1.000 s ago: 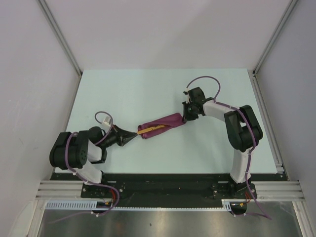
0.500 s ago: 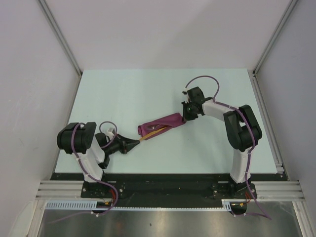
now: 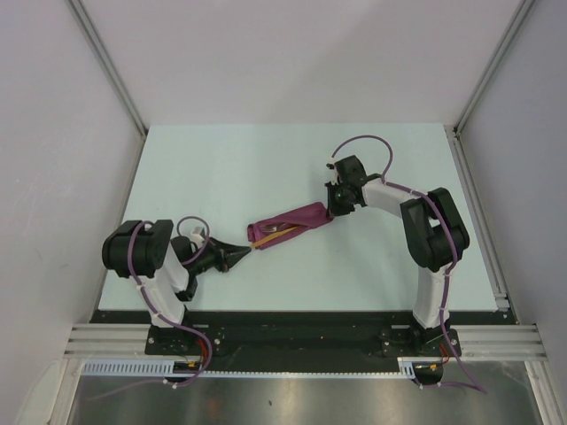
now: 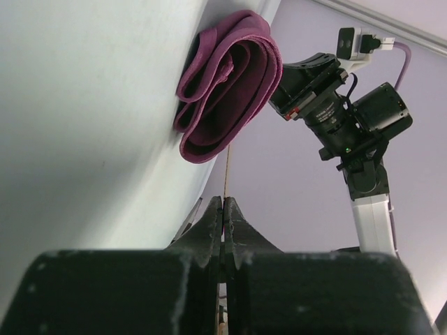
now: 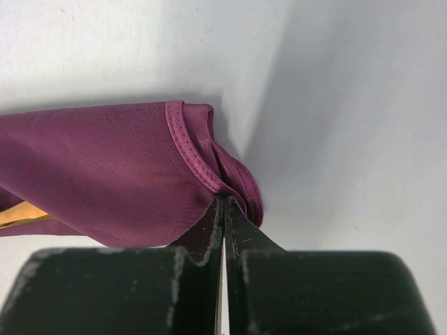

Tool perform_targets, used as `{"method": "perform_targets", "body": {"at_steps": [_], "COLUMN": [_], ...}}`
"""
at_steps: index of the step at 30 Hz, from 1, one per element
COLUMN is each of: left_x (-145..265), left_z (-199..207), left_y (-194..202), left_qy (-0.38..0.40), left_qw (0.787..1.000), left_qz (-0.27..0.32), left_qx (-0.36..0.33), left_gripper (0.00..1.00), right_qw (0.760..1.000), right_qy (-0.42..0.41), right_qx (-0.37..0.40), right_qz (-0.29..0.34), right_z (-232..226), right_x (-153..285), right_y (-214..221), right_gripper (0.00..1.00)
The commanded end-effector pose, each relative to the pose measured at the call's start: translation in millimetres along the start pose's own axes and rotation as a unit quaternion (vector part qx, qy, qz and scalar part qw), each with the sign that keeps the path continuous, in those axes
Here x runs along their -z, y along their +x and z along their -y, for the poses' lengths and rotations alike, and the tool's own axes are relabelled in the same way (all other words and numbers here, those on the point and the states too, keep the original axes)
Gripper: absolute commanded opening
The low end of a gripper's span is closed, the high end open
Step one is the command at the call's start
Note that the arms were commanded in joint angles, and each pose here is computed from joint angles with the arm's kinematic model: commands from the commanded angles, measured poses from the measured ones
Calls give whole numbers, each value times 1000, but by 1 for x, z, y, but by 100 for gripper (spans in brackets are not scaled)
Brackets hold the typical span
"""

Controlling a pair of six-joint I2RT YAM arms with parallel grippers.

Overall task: Fold the napkin into a case and place the utensils inside
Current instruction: Stuff the knife at the center of the board.

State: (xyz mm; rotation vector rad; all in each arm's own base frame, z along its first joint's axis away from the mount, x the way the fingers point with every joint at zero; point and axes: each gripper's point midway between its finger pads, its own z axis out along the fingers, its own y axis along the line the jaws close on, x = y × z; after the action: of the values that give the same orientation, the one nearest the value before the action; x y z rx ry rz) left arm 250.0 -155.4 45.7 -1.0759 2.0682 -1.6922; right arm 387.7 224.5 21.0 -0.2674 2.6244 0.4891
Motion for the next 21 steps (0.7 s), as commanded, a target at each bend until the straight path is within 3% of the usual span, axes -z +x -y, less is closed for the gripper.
{"method": "perform_targets", "body": {"at_steps": [1,21], "left_x": [4,-17], "left_z": [83,97], "left_y": [8,24], "left_qy": [161,181], "left_qw": [974,964], "left_qz": [13,-12], "left_qx": [-161,-193], "left_gripper": [0,0], "right_qw": [999,999], "right_qy": [17,12], "right_qx": [13,9], "right_qz": [-41,-52], "right_z": [6,5], "right_x": [-21,-29], "right_y": [27,34], "right_gripper": [0,0]}}
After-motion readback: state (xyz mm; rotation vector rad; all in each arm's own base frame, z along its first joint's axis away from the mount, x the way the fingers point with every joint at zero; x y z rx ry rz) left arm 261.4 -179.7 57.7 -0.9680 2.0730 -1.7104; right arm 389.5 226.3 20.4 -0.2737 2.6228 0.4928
